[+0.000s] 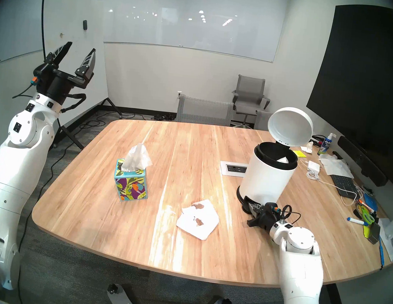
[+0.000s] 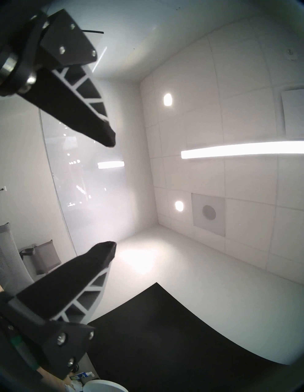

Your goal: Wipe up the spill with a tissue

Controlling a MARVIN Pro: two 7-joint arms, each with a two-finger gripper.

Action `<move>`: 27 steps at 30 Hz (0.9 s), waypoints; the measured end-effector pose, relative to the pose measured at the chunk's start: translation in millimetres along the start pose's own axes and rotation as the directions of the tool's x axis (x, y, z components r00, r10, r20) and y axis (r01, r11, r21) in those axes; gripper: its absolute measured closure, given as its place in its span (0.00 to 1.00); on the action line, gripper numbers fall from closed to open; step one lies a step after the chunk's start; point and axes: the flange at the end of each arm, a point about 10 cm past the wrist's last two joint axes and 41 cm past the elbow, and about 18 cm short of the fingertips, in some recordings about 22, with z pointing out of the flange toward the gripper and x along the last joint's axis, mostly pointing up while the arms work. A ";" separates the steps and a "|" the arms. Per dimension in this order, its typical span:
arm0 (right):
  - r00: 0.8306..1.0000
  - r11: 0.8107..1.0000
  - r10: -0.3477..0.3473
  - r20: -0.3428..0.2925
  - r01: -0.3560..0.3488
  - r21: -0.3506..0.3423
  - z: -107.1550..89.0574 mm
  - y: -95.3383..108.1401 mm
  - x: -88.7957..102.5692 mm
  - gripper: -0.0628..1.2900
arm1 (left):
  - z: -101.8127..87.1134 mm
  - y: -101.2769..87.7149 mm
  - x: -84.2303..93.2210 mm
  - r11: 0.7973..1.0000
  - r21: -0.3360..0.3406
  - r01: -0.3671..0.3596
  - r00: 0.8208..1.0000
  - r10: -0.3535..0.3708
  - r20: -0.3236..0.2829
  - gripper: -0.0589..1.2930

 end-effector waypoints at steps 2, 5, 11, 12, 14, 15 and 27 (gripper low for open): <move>1.000 1.000 0.001 -0.002 -0.001 0.000 -0.2 -0.1 -0.1 0.97 | -8.0 -11.1 4.6 1.000 0.008 -0.017 1.000 0.017 -0.010 0.07; 1.000 1.000 0.001 -0.004 -0.001 -0.001 -0.4 -0.1 -0.2 0.97 | -20.7 -22.9 5.6 0.999 0.023 -0.033 0.999 0.033 -0.006 0.07; 1.000 1.000 0.003 -0.008 -0.003 -0.003 -0.6 -0.5 -0.6 0.97 | -53.4 -42.2 0.0 0.997 0.049 -0.057 0.998 0.055 0.029 0.07; 1.000 1.000 0.003 -0.008 -0.003 -0.003 -0.6 -0.5 -0.7 0.97 | -60.7 -43.0 -3.2 0.997 0.046 -0.057 0.998 0.055 0.040 0.07; 1.000 1.000 0.003 -0.008 -0.004 -0.004 -0.6 -0.6 -0.8 0.97 | -70.7 -40.2 -9.9 0.998 0.033 -0.050 0.997 0.048 0.059 0.07; 1.000 1.000 0.003 -0.009 -0.004 -0.004 -0.6 -0.6 -0.8 0.97 | -77.6 -36.7 -15.4 0.999 0.022 -0.042 0.996 0.040 0.074 0.07; 1.000 1.000 0.003 -0.010 -0.003 -0.005 -0.3 -0.9 -1.2 0.97 | -138.1 9.5 -36.0 0.980 -0.200 0.000 0.993 0.024 0.115 0.07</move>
